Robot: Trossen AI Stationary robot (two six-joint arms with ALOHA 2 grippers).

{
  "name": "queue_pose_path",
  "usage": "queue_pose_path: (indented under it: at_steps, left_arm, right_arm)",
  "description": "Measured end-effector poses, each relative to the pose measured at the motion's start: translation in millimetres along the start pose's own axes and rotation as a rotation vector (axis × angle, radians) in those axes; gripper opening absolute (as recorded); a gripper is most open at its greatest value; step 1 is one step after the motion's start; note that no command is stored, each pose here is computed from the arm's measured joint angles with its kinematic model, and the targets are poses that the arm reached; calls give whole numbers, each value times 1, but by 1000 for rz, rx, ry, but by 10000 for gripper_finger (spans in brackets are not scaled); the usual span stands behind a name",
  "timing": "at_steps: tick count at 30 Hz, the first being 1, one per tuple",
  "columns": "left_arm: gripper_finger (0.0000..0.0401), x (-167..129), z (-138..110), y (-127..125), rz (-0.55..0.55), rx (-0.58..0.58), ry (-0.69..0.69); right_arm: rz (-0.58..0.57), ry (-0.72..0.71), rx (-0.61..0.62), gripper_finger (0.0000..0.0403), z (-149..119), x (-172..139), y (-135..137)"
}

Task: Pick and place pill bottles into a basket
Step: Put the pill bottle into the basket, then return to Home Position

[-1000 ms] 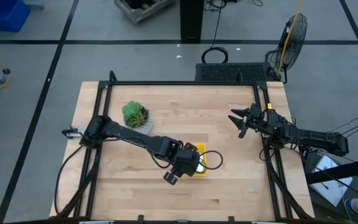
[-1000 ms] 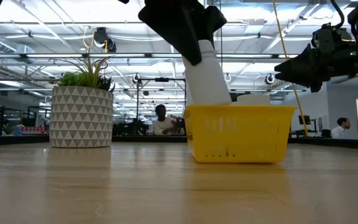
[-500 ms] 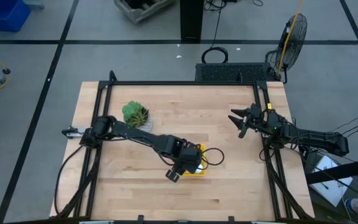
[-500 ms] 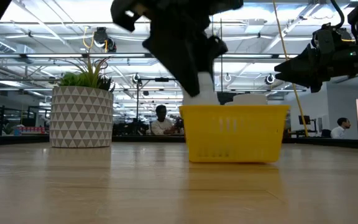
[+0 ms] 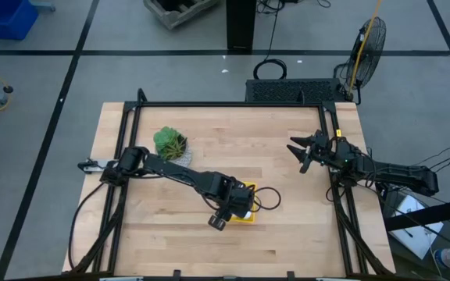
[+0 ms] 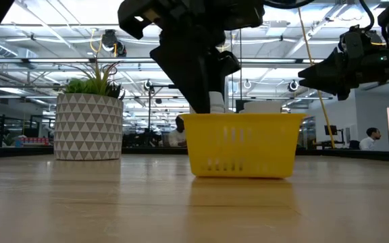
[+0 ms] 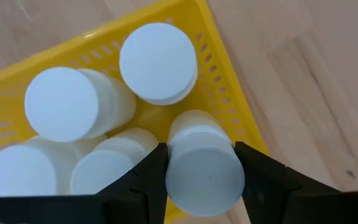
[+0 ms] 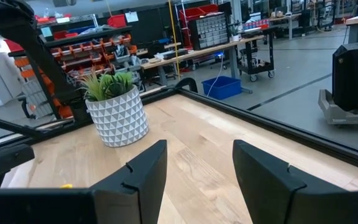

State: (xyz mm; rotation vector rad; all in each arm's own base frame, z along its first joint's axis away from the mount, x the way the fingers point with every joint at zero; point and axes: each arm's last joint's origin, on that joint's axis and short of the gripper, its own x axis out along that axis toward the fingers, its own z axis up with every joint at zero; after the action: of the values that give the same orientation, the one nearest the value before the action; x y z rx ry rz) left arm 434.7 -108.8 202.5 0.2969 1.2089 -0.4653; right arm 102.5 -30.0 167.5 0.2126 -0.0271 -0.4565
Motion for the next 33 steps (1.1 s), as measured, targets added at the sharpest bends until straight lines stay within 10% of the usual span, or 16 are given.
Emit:
queue_pose_path:
  at_steps: [6,16,33]
  left_arm:
    - [178,0,2,-3,1,-37,-11]
    - [390,-1,8,-14,77,-75,-33]
    - [327,-156,7,-54,129,-17,-438]
  right_arm:
    - [0,0,0,178,0,0,0]
    - [0,0,0,176,0,0,0]
    - [-1,0,0,175,0,0,0]
